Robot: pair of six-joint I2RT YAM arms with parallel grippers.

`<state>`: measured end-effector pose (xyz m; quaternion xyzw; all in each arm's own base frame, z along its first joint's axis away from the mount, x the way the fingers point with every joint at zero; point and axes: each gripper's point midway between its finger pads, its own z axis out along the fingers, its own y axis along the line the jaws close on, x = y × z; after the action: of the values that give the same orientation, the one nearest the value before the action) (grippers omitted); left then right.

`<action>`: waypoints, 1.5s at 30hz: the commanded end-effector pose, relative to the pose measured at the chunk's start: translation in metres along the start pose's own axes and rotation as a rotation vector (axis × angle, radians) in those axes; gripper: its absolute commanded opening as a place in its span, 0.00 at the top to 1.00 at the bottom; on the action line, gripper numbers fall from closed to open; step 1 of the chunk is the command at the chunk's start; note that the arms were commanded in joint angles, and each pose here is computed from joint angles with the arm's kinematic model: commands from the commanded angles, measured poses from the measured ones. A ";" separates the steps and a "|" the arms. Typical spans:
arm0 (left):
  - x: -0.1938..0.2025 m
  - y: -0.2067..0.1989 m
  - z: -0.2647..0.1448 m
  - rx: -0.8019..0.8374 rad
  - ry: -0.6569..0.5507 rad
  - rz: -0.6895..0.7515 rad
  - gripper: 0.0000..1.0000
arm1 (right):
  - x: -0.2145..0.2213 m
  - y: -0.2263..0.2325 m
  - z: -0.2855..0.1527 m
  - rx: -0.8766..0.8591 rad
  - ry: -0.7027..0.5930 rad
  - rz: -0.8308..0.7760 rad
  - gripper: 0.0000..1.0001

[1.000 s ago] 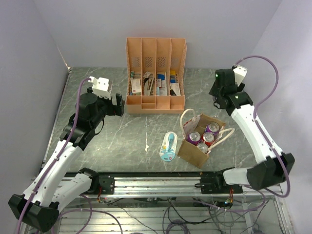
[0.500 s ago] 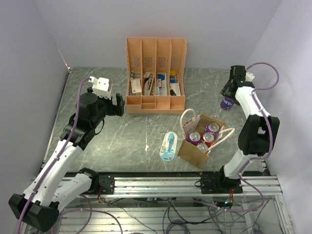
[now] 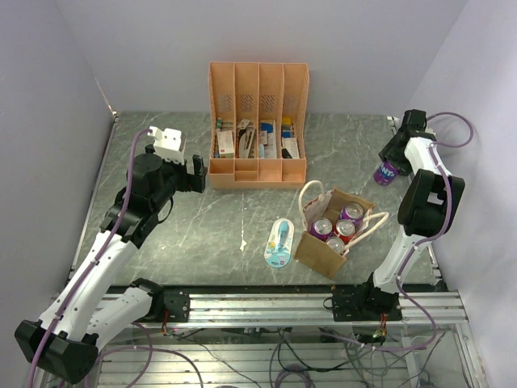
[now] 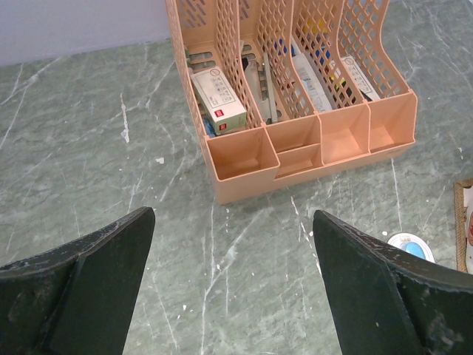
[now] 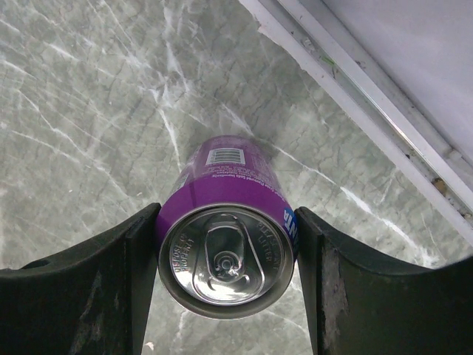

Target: Take the beverage out of the canvas bag

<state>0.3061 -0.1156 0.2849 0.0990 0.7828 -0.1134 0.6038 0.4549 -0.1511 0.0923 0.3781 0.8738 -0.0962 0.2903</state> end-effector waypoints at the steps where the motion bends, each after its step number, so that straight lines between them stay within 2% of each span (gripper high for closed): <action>1: -0.014 -0.004 -0.002 0.026 -0.031 -0.009 0.02 | -0.017 0.008 -0.003 -0.052 -0.035 0.003 0.97; 4: -0.013 -0.004 -0.002 0.026 -0.029 -0.009 0.02 | -0.012 0.007 0.001 -0.052 -0.027 -0.013 0.91; 10: -0.014 -0.004 -0.002 0.028 -0.033 -0.011 0.02 | -0.008 0.006 0.002 -0.055 -0.024 -0.032 0.56; 12: -0.014 -0.004 -0.002 0.030 -0.032 -0.011 0.02 | -0.011 0.004 -0.002 -0.049 -0.035 -0.029 0.36; 19: -0.014 -0.006 -0.001 0.039 -0.031 -0.012 0.02 | -0.019 0.003 -0.030 -0.063 -0.075 -0.025 0.09; 26: -0.013 -0.006 -0.002 0.036 -0.028 -0.013 0.02 | 0.014 -0.001 -0.082 -0.108 -0.117 -0.016 0.06; 34: -0.013 -0.007 -0.001 0.044 -0.026 -0.014 0.02 | 0.050 -0.006 -0.164 -0.351 -0.252 -0.018 0.06; 37: -0.014 -0.008 -0.001 0.047 -0.030 -0.015 0.02 | 0.056 0.006 -0.199 -0.446 -0.293 -0.046 0.08; 45: -0.015 -0.008 -0.002 0.048 -0.033 -0.015 0.02 | 0.114 0.044 -0.247 -0.587 -0.174 -0.236 0.15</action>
<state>0.3054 -0.1199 0.2835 0.1056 0.7835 -0.1227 0.5999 0.3309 0.0043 0.2316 0.2166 0.8472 0.0636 0.4810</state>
